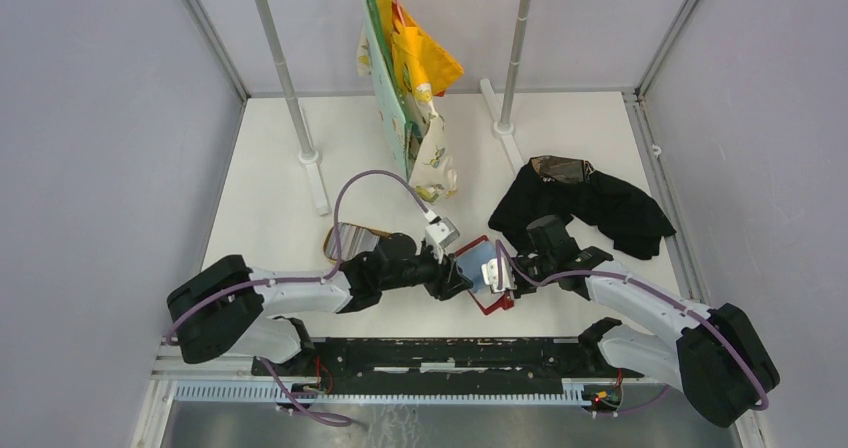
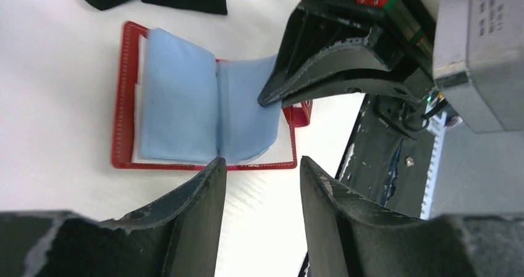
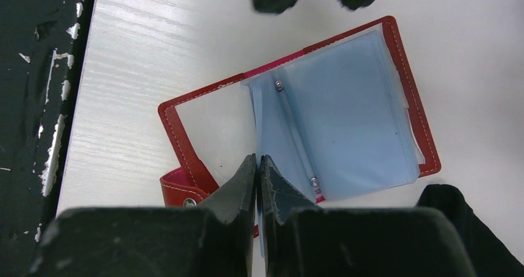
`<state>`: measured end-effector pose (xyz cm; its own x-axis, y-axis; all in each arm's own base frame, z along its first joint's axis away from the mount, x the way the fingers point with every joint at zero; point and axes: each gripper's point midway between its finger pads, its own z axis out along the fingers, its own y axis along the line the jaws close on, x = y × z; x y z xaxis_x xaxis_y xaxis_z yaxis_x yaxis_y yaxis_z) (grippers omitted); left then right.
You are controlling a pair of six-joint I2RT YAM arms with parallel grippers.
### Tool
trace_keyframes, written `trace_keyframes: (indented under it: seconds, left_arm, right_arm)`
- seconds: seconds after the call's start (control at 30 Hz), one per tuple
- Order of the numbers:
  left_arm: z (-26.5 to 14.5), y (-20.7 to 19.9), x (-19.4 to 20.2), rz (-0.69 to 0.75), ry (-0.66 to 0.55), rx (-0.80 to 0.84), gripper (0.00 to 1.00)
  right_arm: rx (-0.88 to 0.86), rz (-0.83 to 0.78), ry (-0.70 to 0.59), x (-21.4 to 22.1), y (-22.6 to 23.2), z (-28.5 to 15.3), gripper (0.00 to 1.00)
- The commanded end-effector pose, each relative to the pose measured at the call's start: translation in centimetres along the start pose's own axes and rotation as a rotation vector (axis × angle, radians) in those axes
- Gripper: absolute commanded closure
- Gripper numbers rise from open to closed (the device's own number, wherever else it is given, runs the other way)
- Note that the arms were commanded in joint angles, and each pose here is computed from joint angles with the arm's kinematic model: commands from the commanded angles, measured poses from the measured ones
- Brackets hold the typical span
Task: Put the credit cards into the card holder
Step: Open the card holder at the center of the board.
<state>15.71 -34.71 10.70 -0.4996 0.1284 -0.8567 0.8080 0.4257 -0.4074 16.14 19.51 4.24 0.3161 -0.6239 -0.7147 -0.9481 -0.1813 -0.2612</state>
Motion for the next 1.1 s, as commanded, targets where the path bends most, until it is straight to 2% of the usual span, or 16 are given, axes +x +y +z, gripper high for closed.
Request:
trace_keyframes:
  seconds: [0.0, 0.2, 0.6, 0.77, 0.8, 0.87, 0.97, 1.03, 1.07]
  left_arm:
    - [2.0, 0.0, 0.2, 0.169, 0.048, -0.059, 0.46]
    - [3.8, 0.2, 1.4, 0.226, 0.102, -0.110, 0.45]
    - [5.7, -0.3, 2.1, 0.237, 0.133, -0.074, 0.45]
    - [6.2, -0.6, 2.0, 0.230, 0.133, -0.059, 0.50]
    - [6.3, -0.7, 2.0, 0.230, 0.133, -0.054, 0.52]
    - [6.5, -0.8, 2.0, 0.226, 0.135, -0.047, 0.63]
    - [6.7, -0.9, 2.0, 0.215, 0.137, -0.044, 0.83]
    - [6.7, -0.9, 2.0, 0.206, 0.135, -0.045, 0.95]
    - [6.7, -0.9, 2.0, 0.200, 0.132, -0.047, 0.98]
  right_arm:
    - [0.012, -0.036, -0.038, -1.3, -1.1, -0.3, 0.89]
    - [0.010, -0.033, -0.036, -1.2, -1.1, -0.3, 0.88]
    - [0.004, -0.035, -0.041, -1.2, -0.9, -0.2, 0.87]
    - [0.000, -0.035, -0.043, -1.2, -0.8, -0.2, 0.87]
    - [-0.001, -0.035, -0.042, -1.2, -0.8, -0.2, 0.87]
    - [-0.001, -0.036, -0.042, -1.2, -0.8, -0.2, 0.87]
    - [0.000, -0.038, -0.043, -1.2, -0.8, -0.2, 0.85]
    - [0.000, -0.037, -0.043, -1.2, -0.8, -0.2, 0.82]
    - [0.001, -0.038, -0.042, -1.2, -0.8, -0.2, 0.78]
